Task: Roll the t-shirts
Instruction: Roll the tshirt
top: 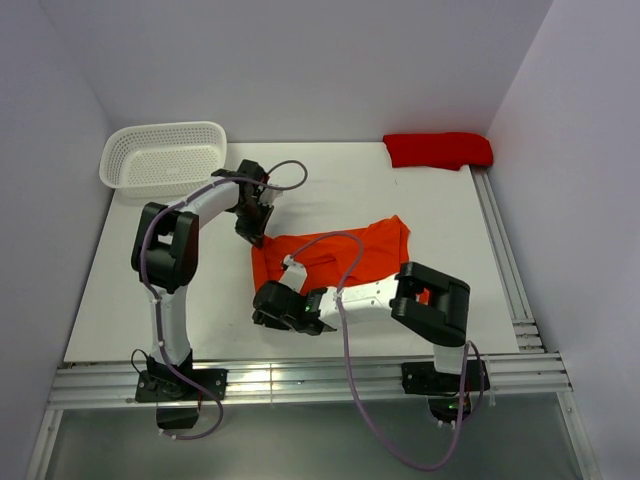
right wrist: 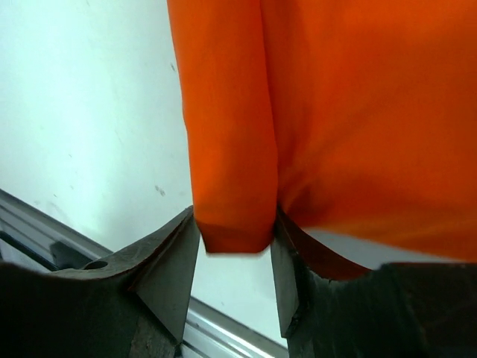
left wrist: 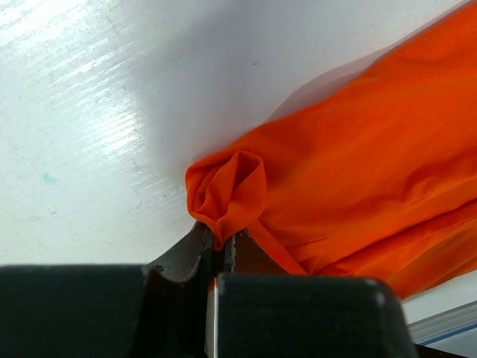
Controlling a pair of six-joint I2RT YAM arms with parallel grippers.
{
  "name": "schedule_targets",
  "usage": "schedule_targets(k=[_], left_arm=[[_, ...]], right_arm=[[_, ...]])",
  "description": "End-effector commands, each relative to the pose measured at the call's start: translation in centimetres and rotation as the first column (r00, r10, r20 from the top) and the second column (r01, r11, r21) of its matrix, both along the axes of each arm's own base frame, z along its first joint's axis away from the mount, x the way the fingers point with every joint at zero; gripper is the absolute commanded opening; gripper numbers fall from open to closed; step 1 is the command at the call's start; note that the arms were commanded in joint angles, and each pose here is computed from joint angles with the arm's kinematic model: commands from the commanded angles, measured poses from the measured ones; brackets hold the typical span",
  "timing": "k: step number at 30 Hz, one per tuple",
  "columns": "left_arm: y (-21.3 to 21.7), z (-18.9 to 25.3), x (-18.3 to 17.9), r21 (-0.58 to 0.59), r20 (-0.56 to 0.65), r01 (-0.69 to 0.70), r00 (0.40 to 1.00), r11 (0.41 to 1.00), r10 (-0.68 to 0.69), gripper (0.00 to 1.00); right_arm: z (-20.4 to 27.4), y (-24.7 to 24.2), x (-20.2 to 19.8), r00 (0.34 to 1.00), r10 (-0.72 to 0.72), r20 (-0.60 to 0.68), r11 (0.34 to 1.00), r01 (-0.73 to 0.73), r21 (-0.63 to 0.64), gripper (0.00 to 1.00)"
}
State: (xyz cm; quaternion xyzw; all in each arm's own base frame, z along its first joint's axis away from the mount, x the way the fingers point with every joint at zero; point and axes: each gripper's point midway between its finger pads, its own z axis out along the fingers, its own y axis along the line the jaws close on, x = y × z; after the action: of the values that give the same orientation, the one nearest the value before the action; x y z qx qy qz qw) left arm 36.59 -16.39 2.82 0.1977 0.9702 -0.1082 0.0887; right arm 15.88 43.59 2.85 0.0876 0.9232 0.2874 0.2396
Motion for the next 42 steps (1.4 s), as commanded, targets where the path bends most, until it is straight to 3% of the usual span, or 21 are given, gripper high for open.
schedule_targets(k=[1,8,13,18,23,30,42], left_arm=[[0.2,0.8,1.7,0.036,0.069,0.012,0.998,0.999,-0.015,0.00],[0.0,0.8,1.5,0.055,0.072,0.032,0.997,0.998,-0.036,0.00],[0.0,1.1,1.4,0.062,0.073,0.039,0.996,0.997,-0.044,0.00],[-0.1,1.2,1.2,0.071,0.069,0.052,0.996,0.996,-0.057,0.00],[-0.2,1.3,1.3,0.083,0.067,0.051,0.996,0.995,-0.056,0.00],[-1.0,1.1,1.2,0.095,0.063,0.060,0.996,0.994,-0.067,0.00],[-1.8,0.9,1.2,0.106,0.053,0.065,0.996,0.992,-0.071,0.02]], right_arm=[[1.2,-1.1,-1.5,1.000,0.027,0.004,0.999,-0.027,-0.045,0.50],[6.0,0.3,-2.0,0.991,0.105,0.081,0.992,-0.099,-0.078,0.52],[9.2,0.4,0.4,0.978,0.082,0.191,0.986,-0.051,-0.160,0.53],[8.0,-0.1,5.0,0.958,0.083,0.273,0.930,0.024,-0.367,0.50],[8.5,0.9,8.6,0.921,0.088,0.379,0.873,0.113,-0.475,0.50],[7.8,0.9,11.1,0.903,0.095,0.419,0.834,0.158,-0.529,0.49],[4.9,1.4,10.8,0.910,0.132,0.392,0.820,0.122,-0.559,0.49]])
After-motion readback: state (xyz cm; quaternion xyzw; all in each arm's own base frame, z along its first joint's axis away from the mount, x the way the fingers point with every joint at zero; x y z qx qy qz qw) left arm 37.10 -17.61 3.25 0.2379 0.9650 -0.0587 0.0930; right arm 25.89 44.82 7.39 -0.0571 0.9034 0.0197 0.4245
